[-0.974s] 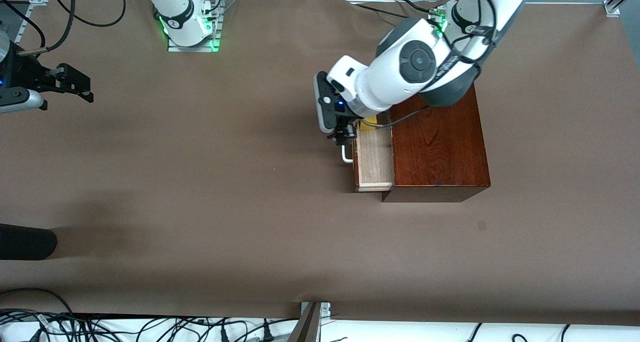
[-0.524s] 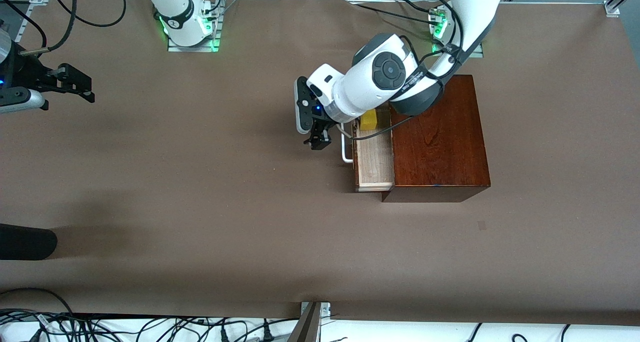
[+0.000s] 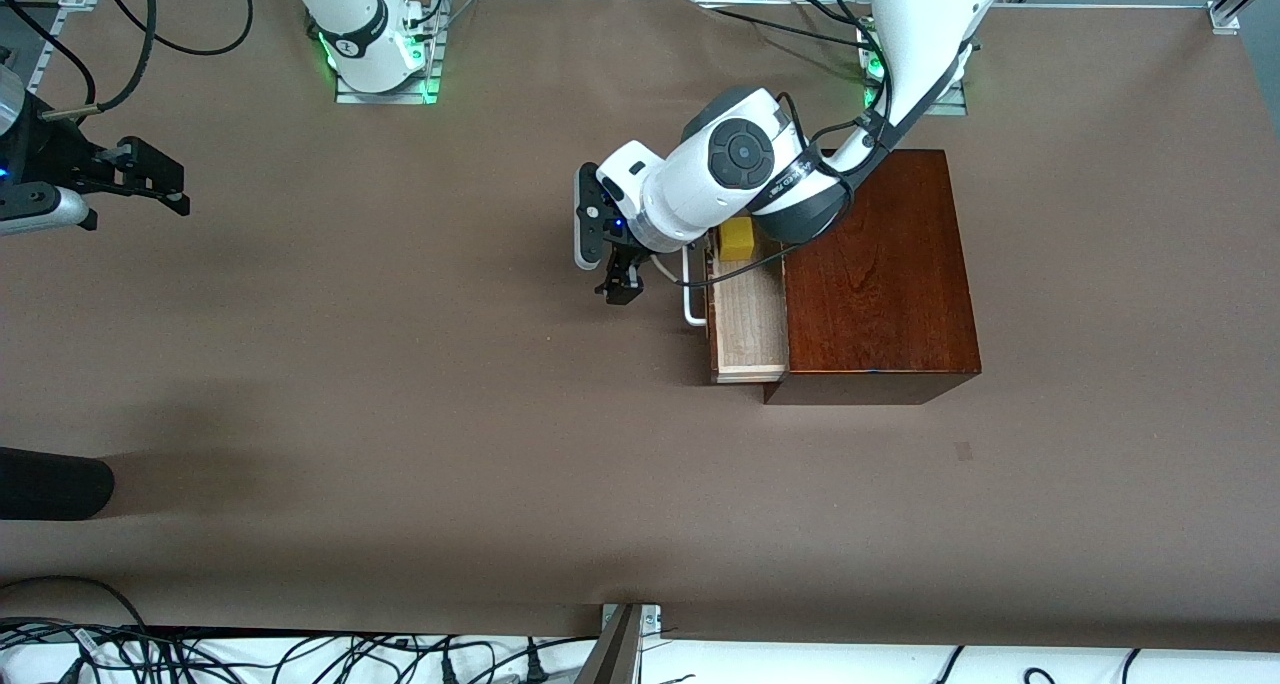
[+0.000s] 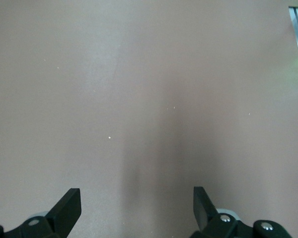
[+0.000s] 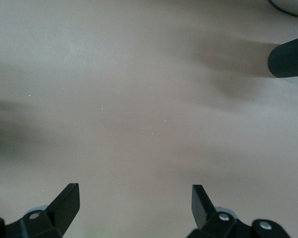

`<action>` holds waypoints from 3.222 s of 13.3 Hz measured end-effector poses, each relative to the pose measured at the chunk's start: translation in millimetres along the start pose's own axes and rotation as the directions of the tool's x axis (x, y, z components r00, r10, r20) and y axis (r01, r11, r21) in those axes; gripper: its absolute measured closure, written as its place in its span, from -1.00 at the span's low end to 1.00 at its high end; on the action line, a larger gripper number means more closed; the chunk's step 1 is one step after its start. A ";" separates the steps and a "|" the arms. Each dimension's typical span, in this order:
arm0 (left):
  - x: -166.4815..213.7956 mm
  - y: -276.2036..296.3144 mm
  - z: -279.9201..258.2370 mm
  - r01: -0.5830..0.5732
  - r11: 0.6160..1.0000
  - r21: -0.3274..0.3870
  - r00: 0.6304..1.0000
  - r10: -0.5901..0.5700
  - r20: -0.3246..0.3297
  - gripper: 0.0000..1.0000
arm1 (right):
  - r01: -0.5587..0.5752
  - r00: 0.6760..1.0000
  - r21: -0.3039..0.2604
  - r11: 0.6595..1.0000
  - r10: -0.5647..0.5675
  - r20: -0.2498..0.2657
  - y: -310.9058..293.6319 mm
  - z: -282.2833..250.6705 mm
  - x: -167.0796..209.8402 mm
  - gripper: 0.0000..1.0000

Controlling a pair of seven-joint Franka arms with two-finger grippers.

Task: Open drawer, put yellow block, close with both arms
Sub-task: 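Lower the left gripper to the drawer front beside the handle, then push the drawer shut into the box with the left gripper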

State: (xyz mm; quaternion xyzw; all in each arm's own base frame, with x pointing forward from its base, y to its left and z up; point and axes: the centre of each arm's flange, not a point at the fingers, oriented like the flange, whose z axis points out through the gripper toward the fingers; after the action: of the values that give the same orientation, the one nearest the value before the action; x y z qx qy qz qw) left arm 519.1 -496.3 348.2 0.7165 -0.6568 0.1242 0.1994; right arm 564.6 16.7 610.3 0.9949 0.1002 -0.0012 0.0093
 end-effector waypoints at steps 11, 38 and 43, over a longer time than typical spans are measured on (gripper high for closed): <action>-16.9 -0.9 17.0 -0.031 0.999 -0.033 0.994 0.035 0.103 -1.00 | 0.000 1.000 0.000 1.000 0.000 -0.001 -0.2 0.3 0.6 -1.00; -81.4 -27.9 12.4 0.048 0.989 -0.141 0.937 0.004 0.349 -1.00 | -0.001 1.000 -0.001 1.000 0.001 -0.004 -0.1 0.3 1.1 -1.00; -94.0 -31.6 4.1 0.053 0.985 -0.165 0.903 0.023 0.430 -1.00 | -0.001 1.000 -0.001 1.000 0.001 -0.004 -0.3 0.3 1.4 -1.00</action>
State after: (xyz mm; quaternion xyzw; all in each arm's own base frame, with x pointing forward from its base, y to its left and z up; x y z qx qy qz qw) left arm 540.0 -412.5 299.3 0.7112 -0.6874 -0.0958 0.1120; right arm 566.0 17.3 609.9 0.9950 0.0997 0.0008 0.0096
